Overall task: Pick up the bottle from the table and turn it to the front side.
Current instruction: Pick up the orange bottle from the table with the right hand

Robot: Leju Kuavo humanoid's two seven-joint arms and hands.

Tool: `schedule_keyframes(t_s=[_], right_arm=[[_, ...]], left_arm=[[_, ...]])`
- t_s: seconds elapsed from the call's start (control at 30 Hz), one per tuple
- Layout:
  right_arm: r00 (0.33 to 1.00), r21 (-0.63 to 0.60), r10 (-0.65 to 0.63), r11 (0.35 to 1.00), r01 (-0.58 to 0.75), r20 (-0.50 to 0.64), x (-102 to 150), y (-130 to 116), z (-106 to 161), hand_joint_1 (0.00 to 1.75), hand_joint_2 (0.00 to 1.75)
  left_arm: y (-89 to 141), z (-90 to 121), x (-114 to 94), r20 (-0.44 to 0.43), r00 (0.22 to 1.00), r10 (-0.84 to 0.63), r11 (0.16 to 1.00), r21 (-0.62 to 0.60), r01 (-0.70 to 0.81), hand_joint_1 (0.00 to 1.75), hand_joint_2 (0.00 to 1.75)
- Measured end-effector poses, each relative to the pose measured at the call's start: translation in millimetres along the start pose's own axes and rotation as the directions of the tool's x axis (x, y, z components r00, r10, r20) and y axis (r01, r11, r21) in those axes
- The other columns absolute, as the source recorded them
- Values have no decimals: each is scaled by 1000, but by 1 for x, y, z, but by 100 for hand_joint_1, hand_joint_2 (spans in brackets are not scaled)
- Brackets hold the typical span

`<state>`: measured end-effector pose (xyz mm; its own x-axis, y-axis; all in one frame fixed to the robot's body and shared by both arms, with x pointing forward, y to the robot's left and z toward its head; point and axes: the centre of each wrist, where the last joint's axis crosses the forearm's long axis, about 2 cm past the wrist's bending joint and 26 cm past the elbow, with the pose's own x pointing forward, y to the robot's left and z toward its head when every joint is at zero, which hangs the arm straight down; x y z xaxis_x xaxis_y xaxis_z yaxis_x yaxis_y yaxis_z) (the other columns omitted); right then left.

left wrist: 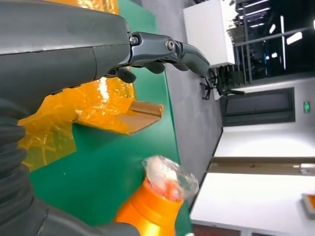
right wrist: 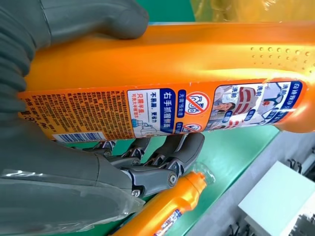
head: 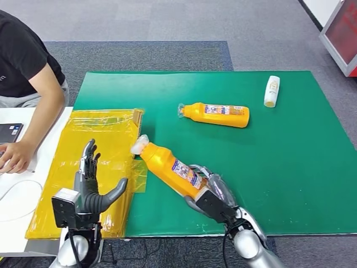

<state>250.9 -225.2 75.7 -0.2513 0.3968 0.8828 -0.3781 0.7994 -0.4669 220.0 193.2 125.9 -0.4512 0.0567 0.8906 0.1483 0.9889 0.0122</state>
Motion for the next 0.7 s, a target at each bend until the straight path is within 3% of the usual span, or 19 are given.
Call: schedule_keyframes(t_s=[0.3, 0.5, 0.7], right_arm=[[995, -54, -89, 994, 91, 37, 6, 2, -1, 175, 175], [992, -55, -99, 993, 104, 79, 11, 2, -7, 175, 175], [991, -48, -28, 998, 34, 130, 19, 3, -15, 175, 175]], left_arm=[[-7, 1, 1, -111, 938, 328, 943, -23, -332, 0, 175], [-17, -8, 6, -139, 898, 418, 897, -91, -432, 0, 175], [-25, -20, 11, -121, 895, 430, 881, -160, -445, 0, 175]])
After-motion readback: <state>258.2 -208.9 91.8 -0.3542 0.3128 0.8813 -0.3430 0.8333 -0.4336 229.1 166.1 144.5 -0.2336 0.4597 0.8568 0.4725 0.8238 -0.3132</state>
